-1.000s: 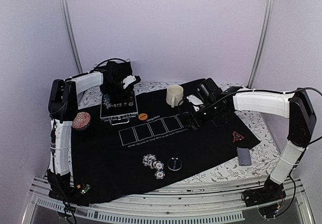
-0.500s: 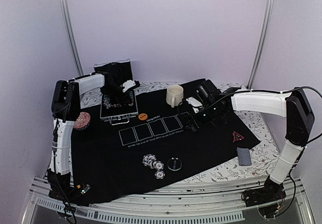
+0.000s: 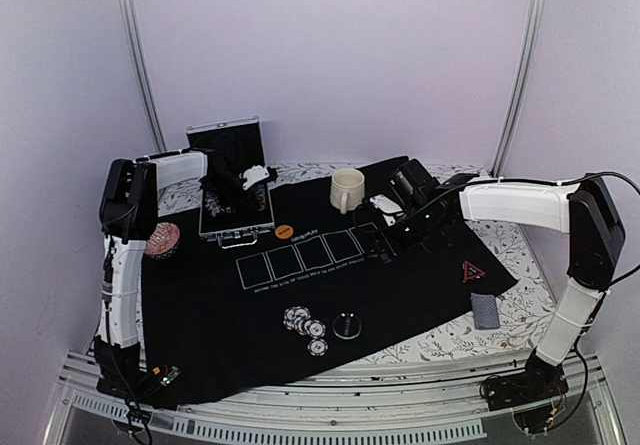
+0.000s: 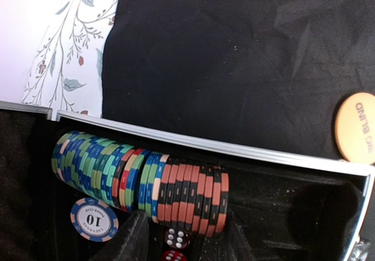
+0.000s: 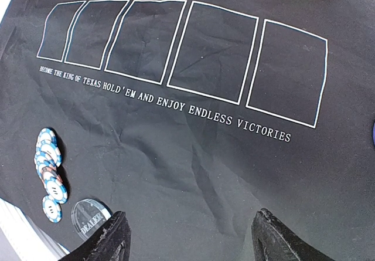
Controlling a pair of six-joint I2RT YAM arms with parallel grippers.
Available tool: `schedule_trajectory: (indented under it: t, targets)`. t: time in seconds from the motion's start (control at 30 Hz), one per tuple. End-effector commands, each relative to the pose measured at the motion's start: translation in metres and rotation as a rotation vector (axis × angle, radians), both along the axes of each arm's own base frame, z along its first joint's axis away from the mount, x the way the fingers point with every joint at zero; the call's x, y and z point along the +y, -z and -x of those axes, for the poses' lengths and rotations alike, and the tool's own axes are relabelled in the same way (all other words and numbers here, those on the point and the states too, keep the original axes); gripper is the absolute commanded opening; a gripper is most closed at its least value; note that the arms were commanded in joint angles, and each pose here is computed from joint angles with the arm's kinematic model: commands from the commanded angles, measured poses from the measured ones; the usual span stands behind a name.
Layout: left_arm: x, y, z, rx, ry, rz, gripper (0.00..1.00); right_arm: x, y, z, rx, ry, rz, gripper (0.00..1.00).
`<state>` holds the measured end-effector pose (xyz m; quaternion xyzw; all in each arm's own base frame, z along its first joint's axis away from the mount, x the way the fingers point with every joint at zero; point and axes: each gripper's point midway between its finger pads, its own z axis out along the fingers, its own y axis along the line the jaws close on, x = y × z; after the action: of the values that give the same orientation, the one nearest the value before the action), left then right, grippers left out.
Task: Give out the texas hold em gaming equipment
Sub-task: Pick up the pile of poker chips from the chip case.
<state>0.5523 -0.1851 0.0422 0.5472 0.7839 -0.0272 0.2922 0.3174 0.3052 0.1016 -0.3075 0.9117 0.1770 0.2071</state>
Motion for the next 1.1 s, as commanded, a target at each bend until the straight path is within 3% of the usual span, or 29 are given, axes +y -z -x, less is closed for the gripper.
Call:
schedule_trajectory:
  t: [0.0,0.23,0.43,0.73,1.07]
  targets:
    - [-0.016,-0.001,0.018,0.04,0.046,0.039,0.45,0.002,-0.006,-0.003,0.0,-0.002,-0.014,0.73]
    - [-0.015,-0.002,0.005,-0.011,0.025,0.031,0.45,0.0,-0.004,-0.001,0.01,0.0,-0.008,0.74]
    - [-0.022,0.007,-0.002,-0.013,0.033,0.03,0.52,0.0,-0.003,-0.001,0.013,-0.002,-0.001,0.74]
    - [-0.035,0.028,0.014,0.051,0.102,0.031,0.57,0.001,0.004,0.0,0.031,-0.008,0.008,0.74]
    - [-0.028,0.043,0.044,0.144,0.147,-0.001,0.55,0.0,0.006,0.001,0.038,-0.011,0.014,0.74]
